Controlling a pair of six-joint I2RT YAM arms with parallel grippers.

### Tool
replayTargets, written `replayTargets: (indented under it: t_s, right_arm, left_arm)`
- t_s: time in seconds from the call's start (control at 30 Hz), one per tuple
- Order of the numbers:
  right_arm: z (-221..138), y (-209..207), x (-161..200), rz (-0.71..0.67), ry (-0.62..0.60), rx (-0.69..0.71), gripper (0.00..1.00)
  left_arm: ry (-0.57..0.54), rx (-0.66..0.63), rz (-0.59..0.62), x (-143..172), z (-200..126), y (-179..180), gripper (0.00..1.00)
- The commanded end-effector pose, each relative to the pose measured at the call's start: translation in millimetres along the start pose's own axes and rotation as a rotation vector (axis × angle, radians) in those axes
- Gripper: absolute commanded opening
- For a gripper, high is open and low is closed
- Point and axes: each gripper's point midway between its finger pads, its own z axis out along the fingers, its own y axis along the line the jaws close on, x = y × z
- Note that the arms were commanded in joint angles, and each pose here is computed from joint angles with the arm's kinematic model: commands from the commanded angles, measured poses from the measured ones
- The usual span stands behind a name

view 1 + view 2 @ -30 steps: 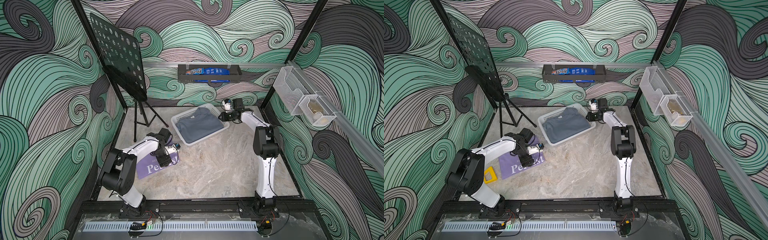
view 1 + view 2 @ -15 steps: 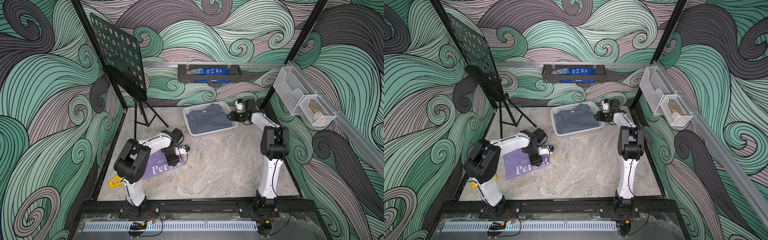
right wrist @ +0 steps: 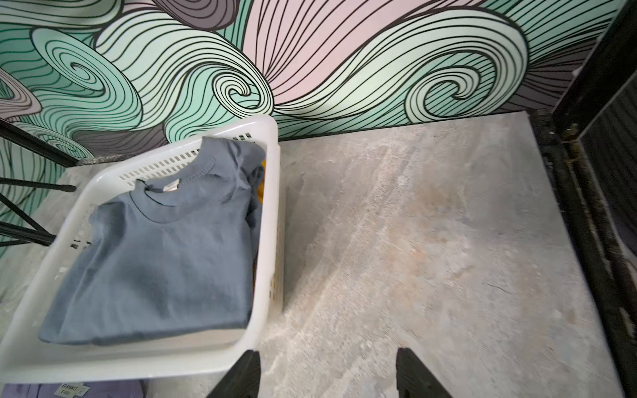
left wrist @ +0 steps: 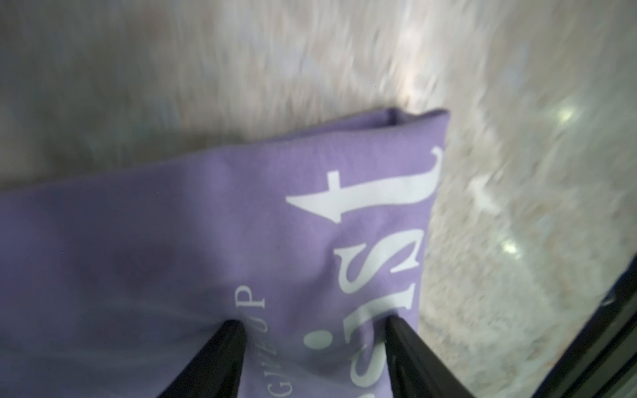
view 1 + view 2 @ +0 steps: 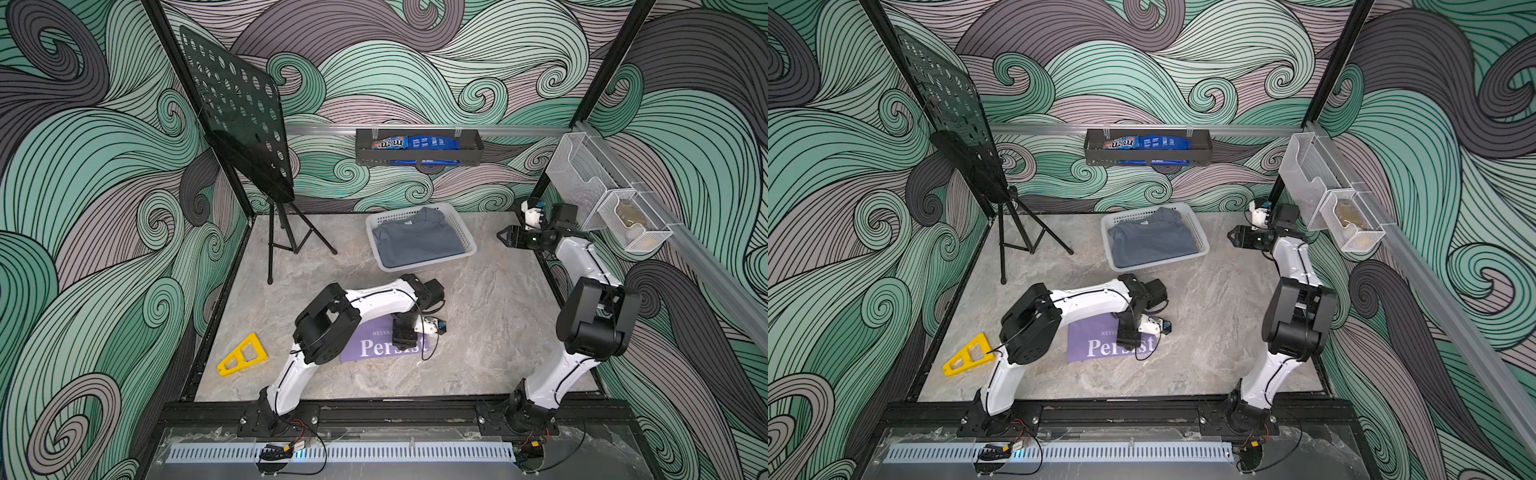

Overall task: Put the folded t-shirts into the basket
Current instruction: Move the T-shirt to the center of the board.

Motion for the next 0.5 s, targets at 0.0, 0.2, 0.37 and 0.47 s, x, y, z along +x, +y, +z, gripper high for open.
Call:
replayTargets:
  t_s: [0.0,0.2,0.37,0.47]
  right_arm:
    - [-2.9,9.5,38.5,-0.072,0.086,-0.015,0.68]
    - [-19.4,67.2,90.4,-0.307,0.115,-0.157,0.69]
    - [-16.1,161.3,146.2,-0.608,0.145,-0.326,0.72]
    - [-7.0,205.4,167.5,-0.766,0.118,-0.373,0.75]
  left_arm:
    - [-0.077,0.107,-0.035,-30.7,-22.3,-25.4,0.7]
    - [-0.187,0.068,-0.099,3.1,-67.4,-19.6,0.75]
    - [-0.255,0.0,-0.341,90.3,-75.3,10.1,0.8]
    - [-0.295,-0.063,-0.531,133.0,-75.4,40.7,0.82]
